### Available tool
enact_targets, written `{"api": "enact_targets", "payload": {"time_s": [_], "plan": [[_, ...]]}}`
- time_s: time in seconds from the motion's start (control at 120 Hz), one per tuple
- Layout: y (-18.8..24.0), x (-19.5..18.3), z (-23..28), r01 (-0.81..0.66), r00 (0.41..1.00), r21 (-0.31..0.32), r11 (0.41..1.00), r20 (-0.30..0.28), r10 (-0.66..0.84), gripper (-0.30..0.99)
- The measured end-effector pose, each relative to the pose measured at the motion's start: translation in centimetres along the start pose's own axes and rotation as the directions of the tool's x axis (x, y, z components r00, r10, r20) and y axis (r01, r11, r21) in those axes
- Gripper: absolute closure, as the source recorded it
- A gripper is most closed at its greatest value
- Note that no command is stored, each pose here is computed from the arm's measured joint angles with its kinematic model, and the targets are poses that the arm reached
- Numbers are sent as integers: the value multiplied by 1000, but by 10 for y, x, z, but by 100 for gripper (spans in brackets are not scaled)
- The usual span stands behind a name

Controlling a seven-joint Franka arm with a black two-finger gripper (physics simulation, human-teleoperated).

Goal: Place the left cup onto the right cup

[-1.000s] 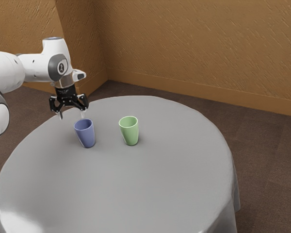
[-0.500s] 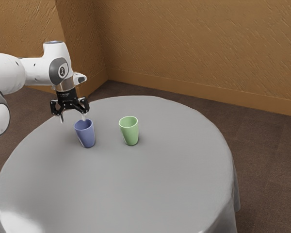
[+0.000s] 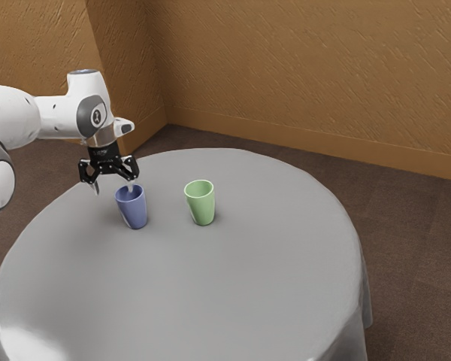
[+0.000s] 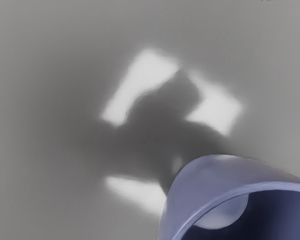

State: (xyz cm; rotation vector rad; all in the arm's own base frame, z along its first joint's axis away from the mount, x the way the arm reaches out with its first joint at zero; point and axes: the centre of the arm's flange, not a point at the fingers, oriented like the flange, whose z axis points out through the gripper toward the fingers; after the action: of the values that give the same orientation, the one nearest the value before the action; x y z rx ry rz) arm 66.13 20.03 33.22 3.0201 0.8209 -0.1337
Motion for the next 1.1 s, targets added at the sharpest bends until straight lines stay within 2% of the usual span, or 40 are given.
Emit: {"api": "enact_targets", "payload": {"time_s": [0.275,0.775,1.1], "plan": [[3,0,6,-3,1000,0,1000,6,3,5],[5,0,15,-6,1000,3,1000,19,6,27],[5,0,19,-6,1000,6,1000,24,5,34]]}}
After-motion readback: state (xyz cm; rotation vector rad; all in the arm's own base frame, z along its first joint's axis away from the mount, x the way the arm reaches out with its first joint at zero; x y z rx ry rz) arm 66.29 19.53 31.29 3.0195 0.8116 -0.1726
